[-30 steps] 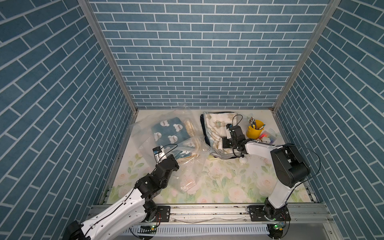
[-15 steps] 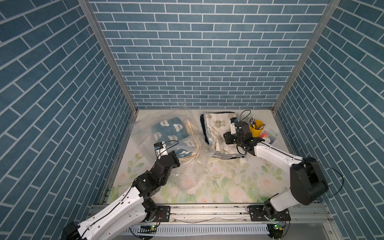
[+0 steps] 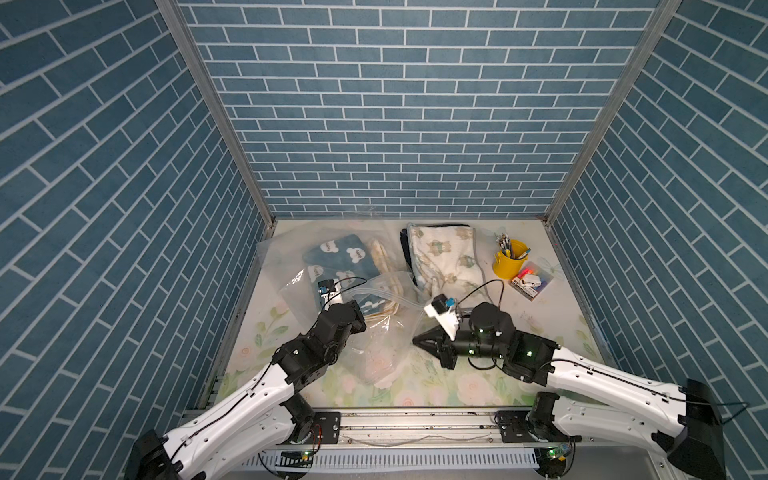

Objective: Take the blanket out of the vacuum bag
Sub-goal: Place the blanket at the center of the board, then take out the blanket from the vacuum bag.

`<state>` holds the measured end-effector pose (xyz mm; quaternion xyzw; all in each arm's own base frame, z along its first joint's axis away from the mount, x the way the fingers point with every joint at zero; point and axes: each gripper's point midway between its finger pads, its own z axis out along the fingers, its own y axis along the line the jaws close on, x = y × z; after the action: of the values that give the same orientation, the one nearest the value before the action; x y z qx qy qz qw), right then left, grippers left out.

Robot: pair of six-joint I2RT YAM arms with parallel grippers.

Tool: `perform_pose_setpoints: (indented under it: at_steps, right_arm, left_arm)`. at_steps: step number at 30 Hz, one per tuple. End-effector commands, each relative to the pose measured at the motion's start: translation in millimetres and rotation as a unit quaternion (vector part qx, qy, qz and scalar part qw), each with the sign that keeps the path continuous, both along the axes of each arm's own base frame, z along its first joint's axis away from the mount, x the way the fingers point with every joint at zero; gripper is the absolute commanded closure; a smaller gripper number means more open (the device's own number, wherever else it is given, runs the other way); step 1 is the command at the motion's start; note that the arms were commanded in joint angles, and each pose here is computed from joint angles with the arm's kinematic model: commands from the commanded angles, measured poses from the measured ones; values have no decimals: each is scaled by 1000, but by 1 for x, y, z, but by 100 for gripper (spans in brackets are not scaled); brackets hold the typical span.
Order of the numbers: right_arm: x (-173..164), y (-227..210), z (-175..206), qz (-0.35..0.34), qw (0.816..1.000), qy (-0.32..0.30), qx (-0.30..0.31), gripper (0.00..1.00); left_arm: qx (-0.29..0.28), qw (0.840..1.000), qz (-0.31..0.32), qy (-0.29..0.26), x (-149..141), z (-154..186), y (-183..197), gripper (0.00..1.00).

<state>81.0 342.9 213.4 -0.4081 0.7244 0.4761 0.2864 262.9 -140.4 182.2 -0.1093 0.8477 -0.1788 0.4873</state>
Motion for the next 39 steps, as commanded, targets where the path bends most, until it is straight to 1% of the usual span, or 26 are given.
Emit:
perform_pose_setpoints:
  at_steps: [1, 3, 6, 8, 10, 14, 17, 19, 21, 23, 26, 27, 29, 30, 32, 33, 35, 37, 38, 39]
  right_arm:
    - [-24, 19, -33, 19, 999, 15, -29, 92]
    - [-23, 26, -63, 15, 998, 26, -62, 93]
    - [-14, 38, -97, 17, 994, 32, -102, 92]
    - [2, 45, -111, 10, 993, 46, -113, 93]
    - [28, 49, -127, -21, 989, 66, -129, 95]
    - [73, 60, -141, -61, 984, 48, -159, 95]
    - [109, 69, -149, -90, 979, 54, -172, 96]
    - [133, 72, -151, -115, 976, 56, -176, 96]
    - [151, 71, -152, -140, 971, 50, -188, 97]
    - [160, 72, -147, -151, 969, 41, -189, 97]
    - [166, 71, -141, -161, 969, 41, -183, 96]
    - [167, 72, -139, -163, 970, 44, -178, 96]
    - [166, 73, -136, -159, 972, 53, -167, 95]
    - [165, 74, -134, -157, 973, 58, -162, 95]
    - [162, 76, -130, -151, 975, 65, -150, 94]
    - [161, 76, -128, -150, 975, 69, -146, 93]
    - [157, 77, -123, -143, 978, 75, -135, 93]
    - [152, 77, -116, -137, 979, 88, -119, 92]
    - [149, 77, -112, -135, 980, 97, -108, 90]
    - [145, 78, -107, -135, 980, 109, -92, 86]
  left_arm:
    - [-12, 1000, -4, -11, 10, 8, -11, 100]
    - [-4, 1000, 5, -18, 15, 9, -11, 100]
    - [9, 999, 29, -35, 23, 14, -2, 100]
    - [13, 998, 44, -38, 28, 15, 6, 100]
    - [11, 998, 53, -37, 34, 14, 15, 100]
    - [12, 996, 74, -38, 47, 9, 31, 100]
    - [13, 996, 78, -45, 60, 8, 35, 100]
    - [19, 996, 80, -45, 69, 12, 38, 100]
    - [19, 997, 67, -44, 75, 20, 33, 100]
    - [18, 998, 45, -36, 75, 27, 24, 100]
    - [34, 999, 24, -4, 64, 28, 22, 99]
    - [48, 999, 17, 11, 58, 26, 23, 92]
    - [86, 995, 17, 42, 46, 20, 29, 84]
    - [108, 992, 15, 58, 39, 15, 32, 78]
    - [136, 987, 10, 88, 27, 5, 35, 57]
    - [151, 983, 3, 102, 21, -1, 35, 50]
    - [170, 978, -6, 118, 14, -10, 34, 40]
    - [197, 971, -14, 133, 10, -15, 32, 34]
    - [211, 967, -27, 137, 8, -16, 25, 32]
    - [230, 963, -37, 138, 6, -13, 18, 30]
